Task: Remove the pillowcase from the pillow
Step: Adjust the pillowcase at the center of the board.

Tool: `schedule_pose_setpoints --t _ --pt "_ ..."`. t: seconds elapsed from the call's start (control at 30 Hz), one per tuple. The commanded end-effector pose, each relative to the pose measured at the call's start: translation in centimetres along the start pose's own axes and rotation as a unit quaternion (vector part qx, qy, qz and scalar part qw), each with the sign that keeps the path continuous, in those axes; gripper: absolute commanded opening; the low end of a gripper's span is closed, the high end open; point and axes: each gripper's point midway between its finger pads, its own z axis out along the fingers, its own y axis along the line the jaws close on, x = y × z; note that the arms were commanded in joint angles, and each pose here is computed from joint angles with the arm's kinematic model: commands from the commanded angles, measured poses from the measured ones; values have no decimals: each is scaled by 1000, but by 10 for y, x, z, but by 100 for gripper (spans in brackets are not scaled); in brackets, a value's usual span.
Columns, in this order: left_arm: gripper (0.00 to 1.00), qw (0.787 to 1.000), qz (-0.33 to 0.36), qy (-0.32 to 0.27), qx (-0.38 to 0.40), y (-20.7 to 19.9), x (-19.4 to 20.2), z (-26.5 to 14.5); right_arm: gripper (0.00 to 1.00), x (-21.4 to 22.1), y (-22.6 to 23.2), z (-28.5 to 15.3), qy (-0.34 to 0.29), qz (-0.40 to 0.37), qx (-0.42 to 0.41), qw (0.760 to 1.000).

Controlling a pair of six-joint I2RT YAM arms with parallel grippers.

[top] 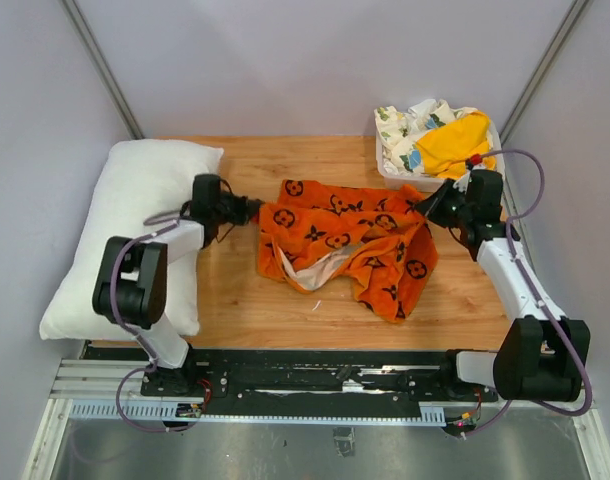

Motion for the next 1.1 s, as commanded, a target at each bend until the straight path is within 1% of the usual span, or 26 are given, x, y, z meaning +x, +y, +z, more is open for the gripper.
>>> schedule_pose_setpoints --t 0.0,0.07,0.13,0.17,0.23,0.33,0.4,0.43,0.47,0.5,0.53,0.57,0.6,0.67,0.73,0.9,0.97,1.07 --pt "0 965 192 -149 99 -136 -41 -68 1 -64 40 -32 -83 14 -63 994" --pt "0 937 242 -207 141 -181 -48 -108 1 -85 54 -47 -115 6 -74 991" --pt "0 902 282 -273 183 -215 -55 -155 1 -107 64 -64 -152 2 -77 985" --pt "0 881 298 -306 204 -229 -56 -182 1 -117 69 -73 -172 0 -78 982" --pt "0 833 335 -364 249 -251 -54 -237 1 -138 83 -99 -220 -2 -90 971" --pt "0 758 381 -427 312 -269 -40 -314 1 -174 110 -147 -289 -18 -115 950" --pt "0 706 423 -446 351 -281 -21 -359 1 -193 133 -182 -326 -44 -135 935" --pt "0 685 441 -449 367 -287 -11 -379 1 -201 144 -199 -341 -57 -144 927" --pt "0 661 465 -447 384 -294 2 -398 1 -208 156 -218 -356 -71 -153 919" --pt "0 631 493 -446 400 -302 16 -419 1 -214 166 -237 -372 -85 -161 910" --pt "0 606 516 -438 419 -307 31 -436 1 -218 176 -256 -388 -97 -168 901" --pt "0 582 533 -433 436 -311 44 -453 1 -221 186 -277 -405 -109 -174 891" --pt "0 564 544 -430 449 -314 55 -469 1 -222 194 -297 -422 -122 -179 880" --pt "0 535 558 -430 467 -318 72 -504 1 -221 210 -342 -456 -148 -185 858" --pt "0 514 565 -434 478 -320 86 -540 1 -217 221 -382 -483 -166 -181 840" --pt "0 481 561 -425 523 -313 122 -619 1 -200 239 -460 -535 -190 -183 802" --pt "0 467 561 -411 546 -308 138 -644 1 -194 246 -486 -552 -194 -190 789" --pt "0 455 555 -404 567 -306 153 -676 1 -192 252 -511 -571 -196 -193 773"
